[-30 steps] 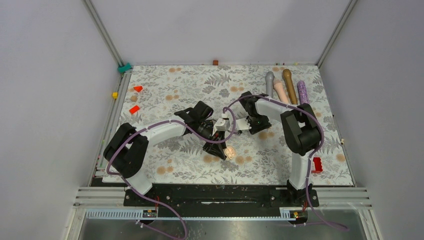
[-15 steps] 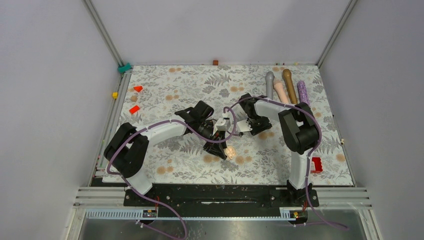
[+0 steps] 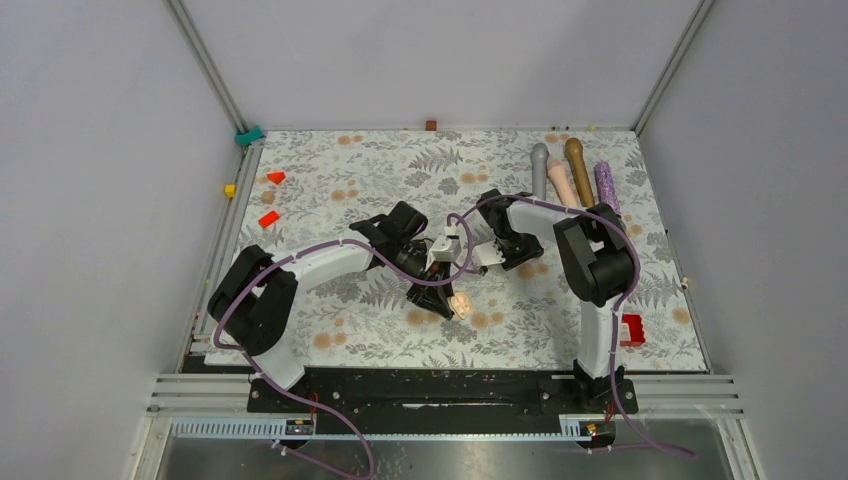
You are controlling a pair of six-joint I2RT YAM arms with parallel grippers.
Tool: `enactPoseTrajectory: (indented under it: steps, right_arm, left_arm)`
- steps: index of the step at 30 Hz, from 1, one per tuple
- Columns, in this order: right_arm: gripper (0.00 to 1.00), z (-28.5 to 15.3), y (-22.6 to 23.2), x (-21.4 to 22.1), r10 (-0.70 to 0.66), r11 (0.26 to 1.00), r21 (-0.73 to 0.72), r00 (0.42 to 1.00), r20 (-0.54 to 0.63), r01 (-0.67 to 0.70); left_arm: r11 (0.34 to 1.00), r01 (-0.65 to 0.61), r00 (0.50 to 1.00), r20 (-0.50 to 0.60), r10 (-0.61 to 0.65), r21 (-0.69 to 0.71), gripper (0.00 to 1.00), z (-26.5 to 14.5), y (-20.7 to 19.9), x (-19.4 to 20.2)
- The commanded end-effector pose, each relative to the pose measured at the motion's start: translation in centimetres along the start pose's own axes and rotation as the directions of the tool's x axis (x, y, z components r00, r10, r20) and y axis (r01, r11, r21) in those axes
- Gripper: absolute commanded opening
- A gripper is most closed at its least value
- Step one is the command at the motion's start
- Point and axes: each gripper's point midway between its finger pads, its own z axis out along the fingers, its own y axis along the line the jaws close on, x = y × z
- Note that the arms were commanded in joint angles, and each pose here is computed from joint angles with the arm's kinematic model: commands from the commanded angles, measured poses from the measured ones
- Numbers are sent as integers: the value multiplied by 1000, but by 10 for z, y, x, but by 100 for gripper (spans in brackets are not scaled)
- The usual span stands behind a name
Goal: Insert the wireless bluetooth earbuds into the charging case
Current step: Pick up the earbud from the center of the board, then place the earbud in the charging case.
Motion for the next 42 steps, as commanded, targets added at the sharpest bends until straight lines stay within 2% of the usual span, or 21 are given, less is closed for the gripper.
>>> enactPoseTrajectory:
  steps: [1,7,12,15,18,20,22,24,25,27,28,33,37,40,42]
  right_arm:
    - [39,-1,2,4,-24,999,-25,999,-43,23]
    - [31,-8,-4,3,22,1000,-7,999,-27,-22]
    - [28,-57,-22,-5,162,983,64,975,150,-174]
    - [27,-93,-27,-7,228,958,99,927,299,-267]
    - [27,-130,-27,-9,305,916,91,828,471,-390]
    - [27,-156,-23,-10,362,874,53,721,590,-482]
    - [27,-181,-18,-11,397,833,-9,587,706,-554]
    - [27,-207,-13,-9,431,776,-97,412,803,-624]
    - [27,-225,-6,-13,431,755,-158,301,850,-636]
    - [27,-245,0,-16,422,715,-235,139,896,-658]
    - [28,-250,4,-18,415,701,-264,78,907,-663]
    - [30,-278,19,-39,396,651,-446,-227,890,-614]
    - [30,-303,23,-52,392,631,-599,-464,794,-493]
    - [29,-320,23,-54,360,638,-653,-591,722,-408]
    - [29,-323,21,-56,375,629,-692,-641,669,-354]
  left_arm:
    - [997,-74,997,33,73,20,0,0,0,-19]
    - [997,-74,997,33,73,22,0,0,0,-19]
    - [997,-74,997,32,73,19,0,0,0,-20]
    - [997,-77,997,32,76,16,0,-1,-1,-21]
    - [996,-84,996,34,83,13,0,-1,-1,-23]
    - [996,-86,996,30,86,6,0,-2,-1,-23]
    - [996,-85,996,28,85,-1,0,-3,0,-24]
    - [996,-84,996,26,84,-5,0,-3,1,-23]
    - [997,-83,996,26,83,-7,0,-3,2,-24]
    - [997,-82,996,27,82,-9,0,-4,2,-26]
    - [997,-80,996,28,81,-8,0,-4,2,-26]
    - [998,-66,997,26,67,-21,0,-5,6,-30]
    - [999,-31,998,52,33,-27,0,-13,10,-36]
    - [1000,-17,998,66,18,-23,0,-17,12,-38]
    - [1000,-6,997,74,7,-16,0,-17,13,-37]
